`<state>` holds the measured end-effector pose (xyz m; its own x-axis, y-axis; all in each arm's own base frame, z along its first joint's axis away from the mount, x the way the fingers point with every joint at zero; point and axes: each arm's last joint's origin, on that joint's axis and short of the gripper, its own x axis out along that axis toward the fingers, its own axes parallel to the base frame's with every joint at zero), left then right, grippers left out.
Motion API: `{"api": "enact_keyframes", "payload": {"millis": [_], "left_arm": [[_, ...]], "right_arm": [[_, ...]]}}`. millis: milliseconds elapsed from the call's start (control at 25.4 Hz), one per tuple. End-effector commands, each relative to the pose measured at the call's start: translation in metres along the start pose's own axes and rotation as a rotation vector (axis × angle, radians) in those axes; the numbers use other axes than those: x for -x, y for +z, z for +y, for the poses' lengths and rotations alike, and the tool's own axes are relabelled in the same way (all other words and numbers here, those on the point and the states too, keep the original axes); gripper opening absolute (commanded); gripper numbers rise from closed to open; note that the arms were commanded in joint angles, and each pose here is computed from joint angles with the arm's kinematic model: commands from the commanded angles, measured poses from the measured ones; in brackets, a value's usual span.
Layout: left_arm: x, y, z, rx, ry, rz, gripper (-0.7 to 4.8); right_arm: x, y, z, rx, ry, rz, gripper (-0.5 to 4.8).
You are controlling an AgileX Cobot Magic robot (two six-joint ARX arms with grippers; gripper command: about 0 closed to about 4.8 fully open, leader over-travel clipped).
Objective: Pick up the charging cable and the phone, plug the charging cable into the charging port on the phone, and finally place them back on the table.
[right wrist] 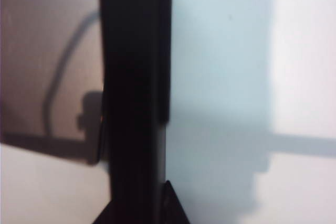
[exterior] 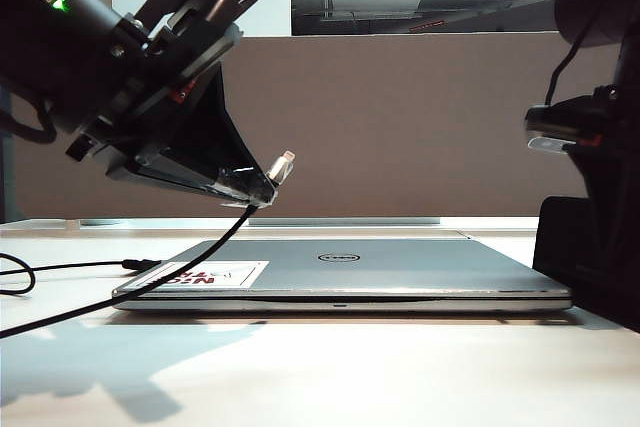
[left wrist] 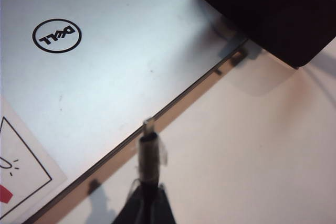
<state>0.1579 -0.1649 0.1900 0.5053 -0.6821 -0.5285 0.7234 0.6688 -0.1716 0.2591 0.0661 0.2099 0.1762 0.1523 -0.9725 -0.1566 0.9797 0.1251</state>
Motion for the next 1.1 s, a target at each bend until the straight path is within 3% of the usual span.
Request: {"api": "enact_keyframes", "payload": {"millis": [39, 118, 157, 590, 708, 865, 983, 1101], "left_arm": [[0.0, 0.002, -0.001, -0.003, -0.003, -0.016, -0.08], [0.0, 0.002, -0.001, -0.003, -0.003, -0.016, -0.08], [0.0, 0.002, -0.001, -0.003, -0.003, -0.016, -0.08], [0.0, 0.003, -0.001, -0.003, -0.004, -0.017, -0.08], [0.001, 0.004, -0.001, -0.001, -0.006, -0.032, -0.08], [0.001, 0.01, -0.002, -0.001, -0.017, -0.093, -0.08], [0.001, 0.012, -0.004, 0.089, -0.03, -0.11, -0.08], [0.001, 0.012, -0.004, 0.163, -0.034, -0.11, -0.08]], "right_arm": [[-0.006, 0.004, 0.0, 0.004, 0.004, 0.001, 0.79], [-0.009, 0.005, 0.0, 0.003, 0.003, 0.011, 0.04], [-0.01, 0.005, 0.0, 0.005, 0.004, 0.004, -0.06], [0.023, 0.009, 0.005, 0.036, 0.073, -0.215, -0.06], [0.046, 0.011, 0.01, 0.066, 0.205, -0.363, -0.06], [0.058, 0.022, 0.019, 0.083, 0.47, -0.492, -0.06], [0.067, 0.032, 0.024, 0.104, 0.6, -0.584, -0.05], [0.072, 0.037, 0.026, 0.139, 0.662, -0.645, -0.05]]}}
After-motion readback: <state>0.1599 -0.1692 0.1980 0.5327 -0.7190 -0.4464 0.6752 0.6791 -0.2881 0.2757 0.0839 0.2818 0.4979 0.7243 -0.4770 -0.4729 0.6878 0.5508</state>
